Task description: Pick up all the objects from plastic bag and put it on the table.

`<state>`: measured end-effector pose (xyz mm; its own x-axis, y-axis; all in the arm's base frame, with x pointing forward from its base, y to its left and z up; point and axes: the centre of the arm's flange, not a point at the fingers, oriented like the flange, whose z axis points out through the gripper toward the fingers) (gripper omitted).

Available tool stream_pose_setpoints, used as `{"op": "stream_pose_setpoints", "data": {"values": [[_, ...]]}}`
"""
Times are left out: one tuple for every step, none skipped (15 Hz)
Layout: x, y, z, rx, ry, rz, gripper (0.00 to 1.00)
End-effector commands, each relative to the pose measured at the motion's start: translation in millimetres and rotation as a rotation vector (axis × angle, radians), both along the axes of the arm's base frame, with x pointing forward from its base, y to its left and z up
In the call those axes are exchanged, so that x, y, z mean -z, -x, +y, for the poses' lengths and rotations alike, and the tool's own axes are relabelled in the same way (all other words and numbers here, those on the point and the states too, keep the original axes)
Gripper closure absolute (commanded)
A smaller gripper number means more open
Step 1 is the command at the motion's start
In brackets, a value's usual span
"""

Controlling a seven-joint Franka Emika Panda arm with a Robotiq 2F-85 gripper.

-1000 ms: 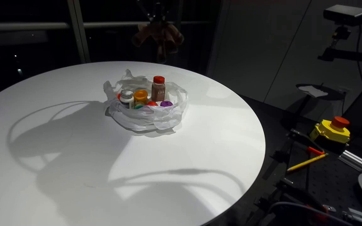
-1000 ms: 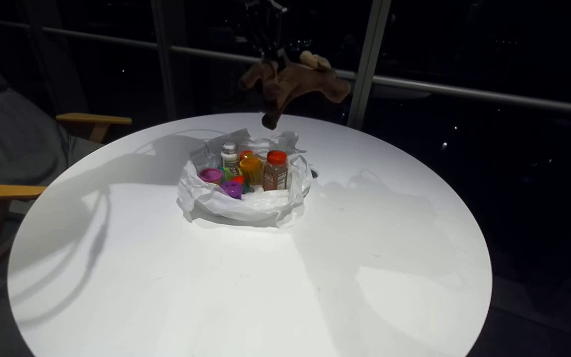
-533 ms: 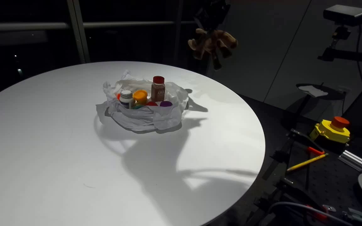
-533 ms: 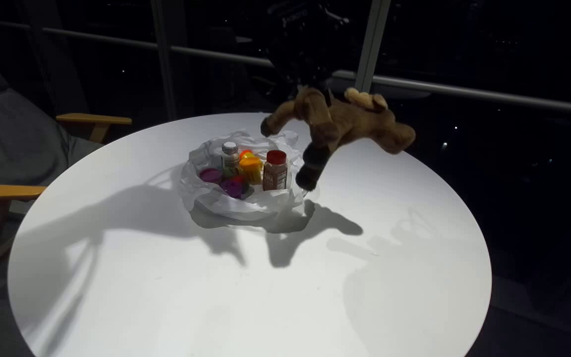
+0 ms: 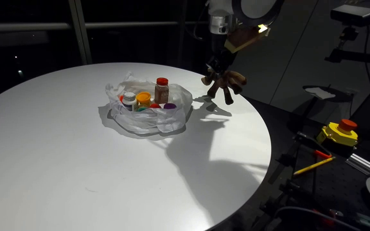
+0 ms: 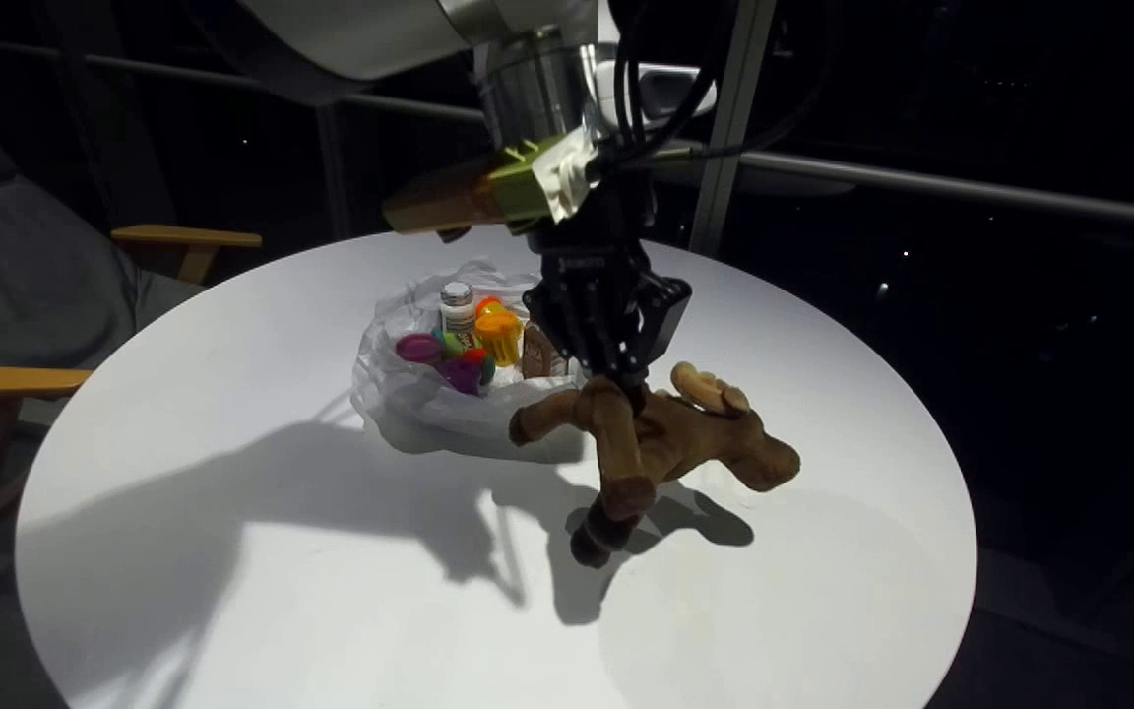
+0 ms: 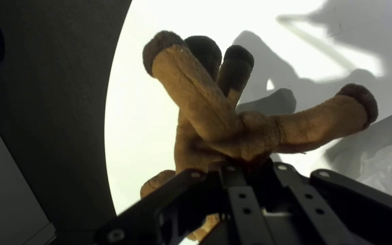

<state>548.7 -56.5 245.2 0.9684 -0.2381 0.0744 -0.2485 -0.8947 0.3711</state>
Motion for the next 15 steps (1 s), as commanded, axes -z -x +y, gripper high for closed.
{"op": "stream_pose_setpoints", "data": {"values": [[24, -24, 2, 0.005, 0.073, -0.078, 0.90], [29, -30, 0, 0.000, 0.102, -0.099, 0.90], [33, -36, -2, -0.001, 0.122, -0.104, 0.89], [36, -40, -4, -0.006, 0.139, -0.107, 0.64], [33, -44, -3, -0.012, 0.138, -0.106, 0.60], [24, -47, 0, -0.012, 0.125, -0.104, 0.54], [9, -50, 7, -0.020, 0.106, -0.107, 0.46], [-4, -51, 15, -0.025, 0.103, -0.105, 0.38], [-19, -55, 24, -0.028, 0.088, -0.113, 0.30], [-35, -58, 38, -0.046, 0.065, -0.129, 0.23], [-47, -63, 51, -0.067, 0.039, -0.140, 0.16], [-52, -69, 75, -0.086, 0.010, -0.153, 0.08], [-63, -73, 91, -0.109, -0.031, -0.162, 0.02], [-63, -80, 108, -0.136, -0.073, -0.164, 0.00], [-62, -85, 124, -0.162, -0.115, -0.166, 0.00]]}}
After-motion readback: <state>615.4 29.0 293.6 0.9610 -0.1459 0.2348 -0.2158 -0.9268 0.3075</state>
